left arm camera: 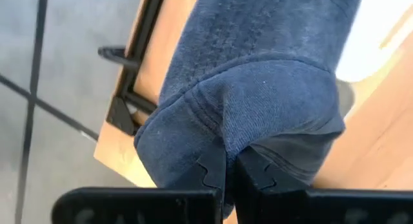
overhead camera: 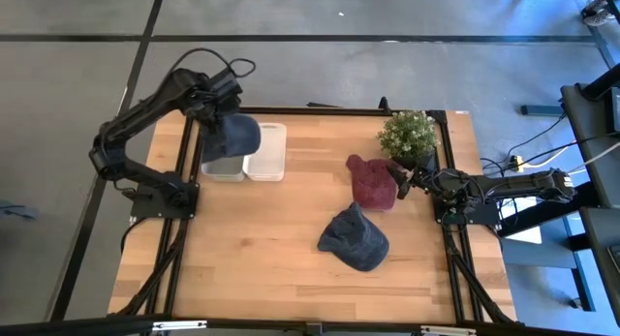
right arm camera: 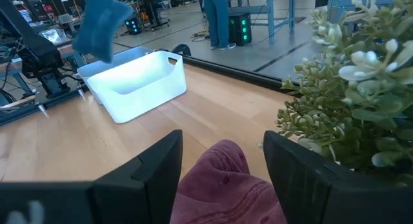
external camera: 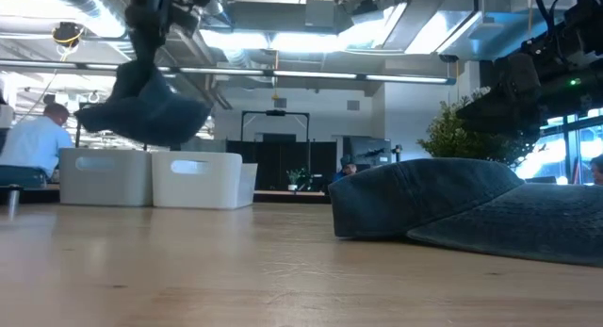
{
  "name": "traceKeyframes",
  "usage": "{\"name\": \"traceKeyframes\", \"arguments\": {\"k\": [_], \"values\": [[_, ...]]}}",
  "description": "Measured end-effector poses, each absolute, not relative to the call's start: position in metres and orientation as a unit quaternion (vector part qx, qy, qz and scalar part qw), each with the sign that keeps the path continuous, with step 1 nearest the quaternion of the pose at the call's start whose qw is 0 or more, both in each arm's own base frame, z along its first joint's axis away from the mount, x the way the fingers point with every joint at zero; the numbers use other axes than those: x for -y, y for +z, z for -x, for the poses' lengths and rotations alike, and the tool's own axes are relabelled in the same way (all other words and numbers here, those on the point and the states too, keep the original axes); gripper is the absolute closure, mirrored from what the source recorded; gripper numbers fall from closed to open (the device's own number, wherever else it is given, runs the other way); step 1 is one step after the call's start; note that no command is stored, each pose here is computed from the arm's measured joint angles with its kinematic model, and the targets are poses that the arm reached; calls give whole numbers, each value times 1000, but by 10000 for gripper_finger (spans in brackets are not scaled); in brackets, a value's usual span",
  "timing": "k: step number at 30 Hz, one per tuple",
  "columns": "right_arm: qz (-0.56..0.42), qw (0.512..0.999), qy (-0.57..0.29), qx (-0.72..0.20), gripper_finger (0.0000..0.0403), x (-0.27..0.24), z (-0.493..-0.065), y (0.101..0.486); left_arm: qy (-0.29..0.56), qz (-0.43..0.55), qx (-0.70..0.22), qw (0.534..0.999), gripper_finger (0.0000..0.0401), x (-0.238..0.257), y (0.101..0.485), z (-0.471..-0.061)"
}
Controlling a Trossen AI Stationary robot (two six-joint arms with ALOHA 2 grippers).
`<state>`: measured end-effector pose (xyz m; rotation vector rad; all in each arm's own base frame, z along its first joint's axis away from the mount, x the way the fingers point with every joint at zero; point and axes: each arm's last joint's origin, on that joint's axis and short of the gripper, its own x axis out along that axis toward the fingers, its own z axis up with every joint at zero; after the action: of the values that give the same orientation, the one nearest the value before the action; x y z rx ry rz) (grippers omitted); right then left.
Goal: Pick & Place hat
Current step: Put the left blue cap into the gray bin
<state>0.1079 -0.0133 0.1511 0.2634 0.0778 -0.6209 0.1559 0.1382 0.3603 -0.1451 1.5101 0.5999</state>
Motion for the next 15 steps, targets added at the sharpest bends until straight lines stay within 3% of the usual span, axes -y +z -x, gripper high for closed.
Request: {"name": "traceKeyframes", "arguments": {"k": [15], "values": [[-129, 943, -305, -38, 185, 13, -108, 151, 234, 36, -764, 600, 397, -152, 317, -136]]}}
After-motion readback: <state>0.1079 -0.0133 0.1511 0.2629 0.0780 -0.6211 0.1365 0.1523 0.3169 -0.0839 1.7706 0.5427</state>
